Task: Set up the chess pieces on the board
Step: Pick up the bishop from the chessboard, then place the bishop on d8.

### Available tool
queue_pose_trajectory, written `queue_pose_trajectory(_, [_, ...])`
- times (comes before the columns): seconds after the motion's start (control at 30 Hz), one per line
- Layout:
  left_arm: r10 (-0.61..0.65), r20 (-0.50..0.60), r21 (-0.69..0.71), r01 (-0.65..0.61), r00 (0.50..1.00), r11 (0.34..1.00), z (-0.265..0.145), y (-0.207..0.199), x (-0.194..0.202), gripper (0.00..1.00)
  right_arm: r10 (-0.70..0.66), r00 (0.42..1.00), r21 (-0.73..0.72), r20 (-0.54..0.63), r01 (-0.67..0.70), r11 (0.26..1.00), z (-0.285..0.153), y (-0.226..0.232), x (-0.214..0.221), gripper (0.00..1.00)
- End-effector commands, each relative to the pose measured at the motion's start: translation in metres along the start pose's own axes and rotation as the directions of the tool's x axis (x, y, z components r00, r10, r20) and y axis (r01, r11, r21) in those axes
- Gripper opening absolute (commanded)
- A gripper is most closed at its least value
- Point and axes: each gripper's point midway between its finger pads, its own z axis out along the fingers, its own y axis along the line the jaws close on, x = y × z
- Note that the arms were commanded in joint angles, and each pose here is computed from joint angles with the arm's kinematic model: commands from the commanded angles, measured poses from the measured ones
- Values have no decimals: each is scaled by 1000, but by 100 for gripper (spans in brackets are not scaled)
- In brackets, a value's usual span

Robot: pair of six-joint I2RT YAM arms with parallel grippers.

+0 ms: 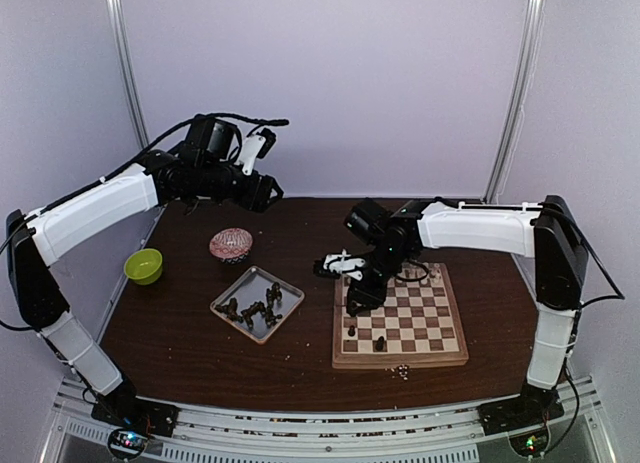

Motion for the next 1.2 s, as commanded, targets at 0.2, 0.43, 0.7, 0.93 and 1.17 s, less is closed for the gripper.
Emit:
queue_pose_trajectory(0.2, [-9,37,31,7,999,999,2,-6,-8,63,27,999,45,-31,-25,999,10,-12,2,31])
queue_pose_trajectory(0.43, [-9,37,34,8,999,999,2,-6,-9,63,36,999,47,-29,-35,998,9,-13,1,10])
queue_pose_trajectory(0.7, [-5,26,31,4,1000,1000,4,-6,-6,63,67,998,151,5,-67,986,-25,-34,15,1])
queue_pose_trajectory(0.93, [3,6,20,-3,1000,1000,9,-4,-1,63,158,986,218,63,-168,962,-77,-48,65,0])
queue_pose_trajectory(1.17, [6,-11,32,-5,1000,999,15,-6,3,63,123,991,214,45,-129,968,-86,-14,115,0])
